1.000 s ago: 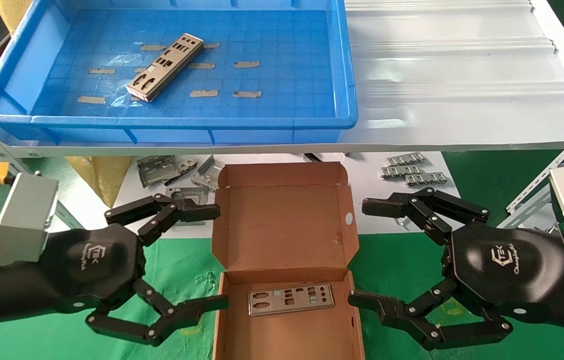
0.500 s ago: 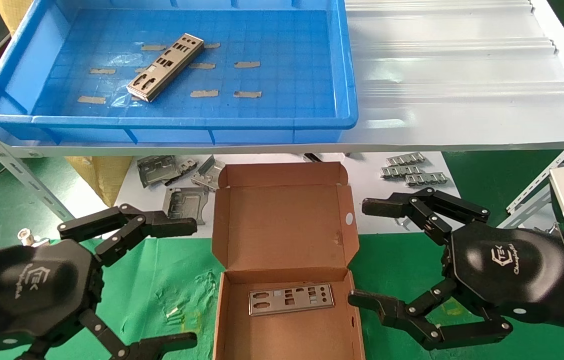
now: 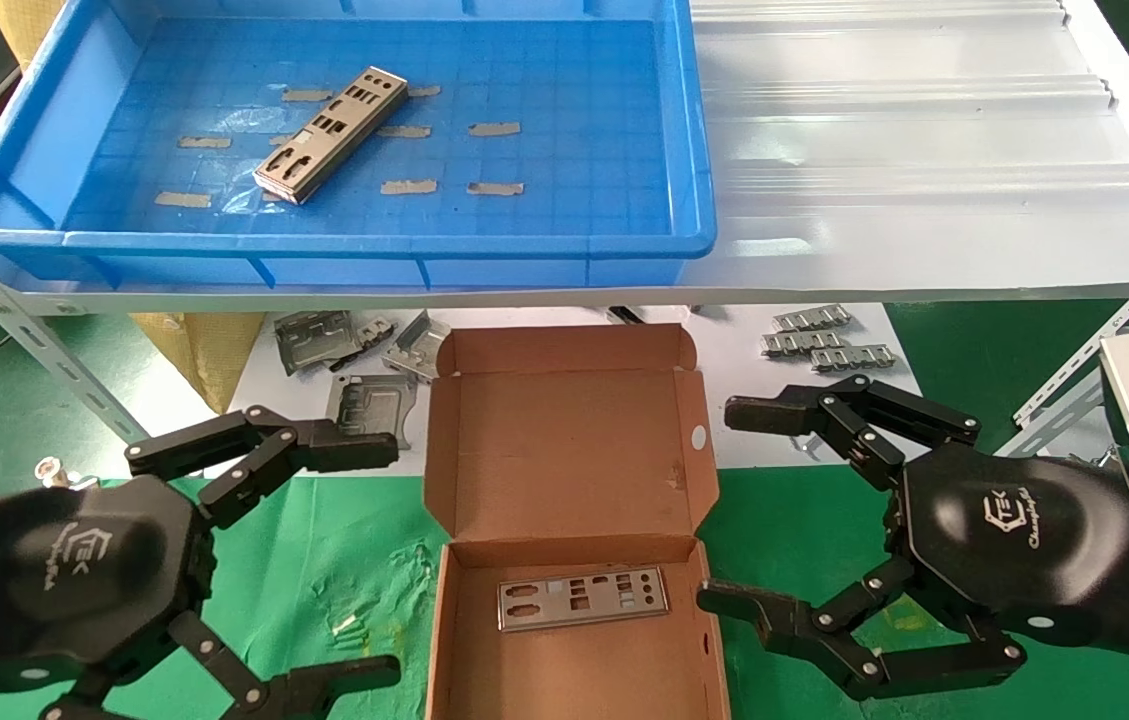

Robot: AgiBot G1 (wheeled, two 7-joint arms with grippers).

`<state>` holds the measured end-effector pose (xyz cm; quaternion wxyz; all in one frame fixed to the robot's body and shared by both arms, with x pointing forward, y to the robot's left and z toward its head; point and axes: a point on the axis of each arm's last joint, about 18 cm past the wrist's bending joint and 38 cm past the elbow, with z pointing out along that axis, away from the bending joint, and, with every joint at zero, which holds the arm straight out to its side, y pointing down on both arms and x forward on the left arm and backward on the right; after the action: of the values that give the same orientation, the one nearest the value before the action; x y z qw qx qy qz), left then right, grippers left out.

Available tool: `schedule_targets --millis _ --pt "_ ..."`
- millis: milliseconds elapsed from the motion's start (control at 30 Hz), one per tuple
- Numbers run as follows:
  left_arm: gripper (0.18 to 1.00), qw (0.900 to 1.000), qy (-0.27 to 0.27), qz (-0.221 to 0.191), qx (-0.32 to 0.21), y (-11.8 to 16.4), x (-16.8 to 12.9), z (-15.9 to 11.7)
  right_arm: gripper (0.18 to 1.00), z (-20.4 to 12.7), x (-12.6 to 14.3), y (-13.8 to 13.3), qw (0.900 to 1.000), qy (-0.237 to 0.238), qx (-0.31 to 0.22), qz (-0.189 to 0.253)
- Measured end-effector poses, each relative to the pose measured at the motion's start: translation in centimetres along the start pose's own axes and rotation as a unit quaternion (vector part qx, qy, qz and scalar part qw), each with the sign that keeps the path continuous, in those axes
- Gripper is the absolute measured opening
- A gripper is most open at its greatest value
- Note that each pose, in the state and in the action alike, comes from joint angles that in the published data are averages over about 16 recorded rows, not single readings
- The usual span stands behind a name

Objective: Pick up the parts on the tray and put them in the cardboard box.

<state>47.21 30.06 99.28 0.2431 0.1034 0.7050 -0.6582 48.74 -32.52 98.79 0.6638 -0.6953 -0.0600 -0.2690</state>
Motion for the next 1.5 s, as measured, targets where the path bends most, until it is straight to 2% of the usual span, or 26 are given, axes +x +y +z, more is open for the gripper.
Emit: schedule_targets --millis 1500 --pt "1.001 1.0 -0.002 -0.001 0.0 0.22 -0.25 0.14 1.0 0.0 0.0 0.0 1.0 0.0 0.0 0.0"
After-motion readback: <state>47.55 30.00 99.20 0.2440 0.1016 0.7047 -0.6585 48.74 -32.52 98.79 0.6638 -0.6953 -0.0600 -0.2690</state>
